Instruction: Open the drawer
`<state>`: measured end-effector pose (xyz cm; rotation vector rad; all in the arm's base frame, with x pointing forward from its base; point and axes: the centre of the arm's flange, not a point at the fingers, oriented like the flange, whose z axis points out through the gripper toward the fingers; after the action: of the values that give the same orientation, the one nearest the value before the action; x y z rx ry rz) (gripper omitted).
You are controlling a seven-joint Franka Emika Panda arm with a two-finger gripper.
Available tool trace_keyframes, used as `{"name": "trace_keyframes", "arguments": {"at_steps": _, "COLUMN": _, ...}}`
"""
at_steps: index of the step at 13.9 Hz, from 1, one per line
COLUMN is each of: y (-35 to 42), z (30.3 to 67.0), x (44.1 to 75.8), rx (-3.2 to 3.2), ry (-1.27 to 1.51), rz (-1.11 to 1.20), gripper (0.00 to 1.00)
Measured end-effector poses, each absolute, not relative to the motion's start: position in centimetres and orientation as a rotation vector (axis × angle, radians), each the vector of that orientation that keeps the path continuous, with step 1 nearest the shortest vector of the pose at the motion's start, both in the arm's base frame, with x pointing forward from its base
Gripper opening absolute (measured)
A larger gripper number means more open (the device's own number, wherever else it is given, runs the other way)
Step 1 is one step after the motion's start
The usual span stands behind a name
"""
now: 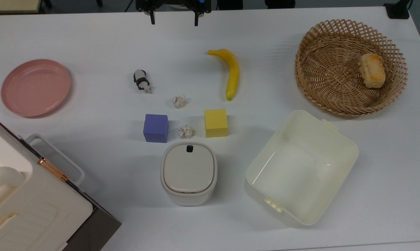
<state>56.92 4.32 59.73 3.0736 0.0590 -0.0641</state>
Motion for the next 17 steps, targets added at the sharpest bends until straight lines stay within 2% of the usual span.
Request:
{"name": "trace_keyframes", "arguments": {"at_steps": 12, "y": 2.4, "z": 58.7, "x": 57.5, "rx": 3.077, "ry": 0.02, "rz": -0.098, "gripper": 1.0}}
{"name": "trace_keyframes", "arguments": {"at_steps": 17, "y": 2.6, "z": 57.7, "x": 58.7, "rx": 3.085, "ry": 0.047, "rz": -0.088, "gripper": 1.0}}
